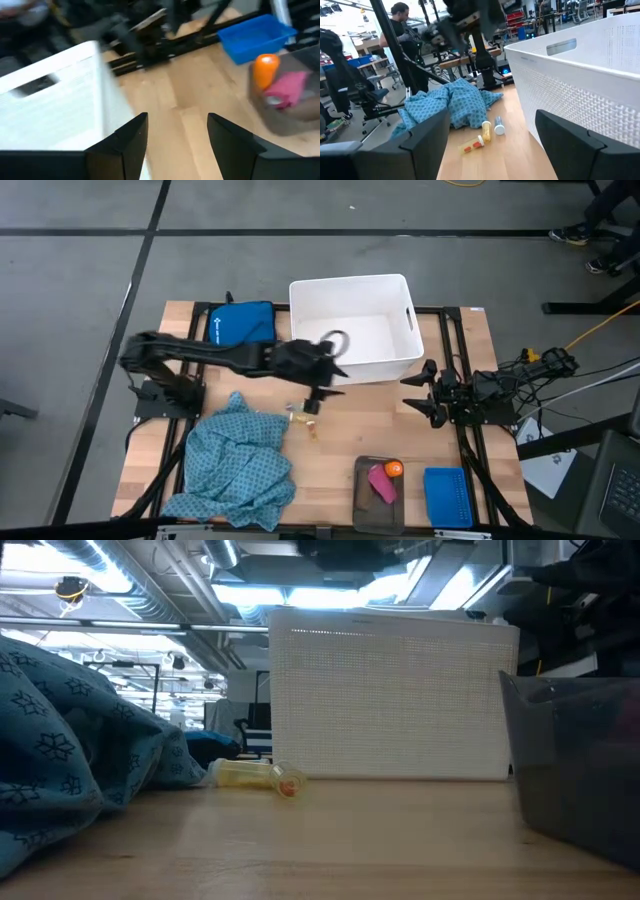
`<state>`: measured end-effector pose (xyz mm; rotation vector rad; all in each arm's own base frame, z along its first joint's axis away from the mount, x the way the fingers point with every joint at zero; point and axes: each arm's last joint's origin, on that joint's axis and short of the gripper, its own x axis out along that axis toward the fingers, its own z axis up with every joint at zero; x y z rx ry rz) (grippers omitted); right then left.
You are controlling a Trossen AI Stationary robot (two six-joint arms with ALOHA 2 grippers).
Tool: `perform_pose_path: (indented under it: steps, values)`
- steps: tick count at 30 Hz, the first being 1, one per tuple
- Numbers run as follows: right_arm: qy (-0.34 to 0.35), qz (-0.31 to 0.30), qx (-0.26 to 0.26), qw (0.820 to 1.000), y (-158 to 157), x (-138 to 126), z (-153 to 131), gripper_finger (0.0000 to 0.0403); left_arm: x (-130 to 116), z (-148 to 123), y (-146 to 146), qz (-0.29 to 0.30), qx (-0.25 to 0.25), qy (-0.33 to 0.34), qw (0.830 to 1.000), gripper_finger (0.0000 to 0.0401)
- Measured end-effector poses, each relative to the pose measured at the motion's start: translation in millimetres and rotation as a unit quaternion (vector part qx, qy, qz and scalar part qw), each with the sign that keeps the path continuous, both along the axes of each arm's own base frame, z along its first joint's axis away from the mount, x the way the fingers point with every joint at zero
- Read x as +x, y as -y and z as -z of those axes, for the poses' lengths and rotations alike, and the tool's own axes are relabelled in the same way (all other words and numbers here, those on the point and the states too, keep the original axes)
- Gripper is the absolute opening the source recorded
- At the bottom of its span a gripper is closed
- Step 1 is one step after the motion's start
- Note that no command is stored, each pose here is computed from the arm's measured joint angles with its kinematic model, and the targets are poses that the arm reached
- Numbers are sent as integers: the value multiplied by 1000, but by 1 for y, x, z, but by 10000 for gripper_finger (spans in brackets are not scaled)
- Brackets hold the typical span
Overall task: Pick & place medical supplies in basket/bin
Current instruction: Put the green pill bottle into the blue bin
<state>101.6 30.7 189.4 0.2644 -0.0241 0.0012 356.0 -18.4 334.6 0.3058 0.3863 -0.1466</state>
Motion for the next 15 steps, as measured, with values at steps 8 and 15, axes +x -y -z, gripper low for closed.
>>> perform_pose_path:
  steps: [8,15]
  values:
    - [5,0,2,1000,-1,1,-1,297,-68,45,3,-115,16,-29,993,190]
    - [1,0,1,1000,-1,2,-1,297,-90,82,9,-201,-13,-110,973,191]
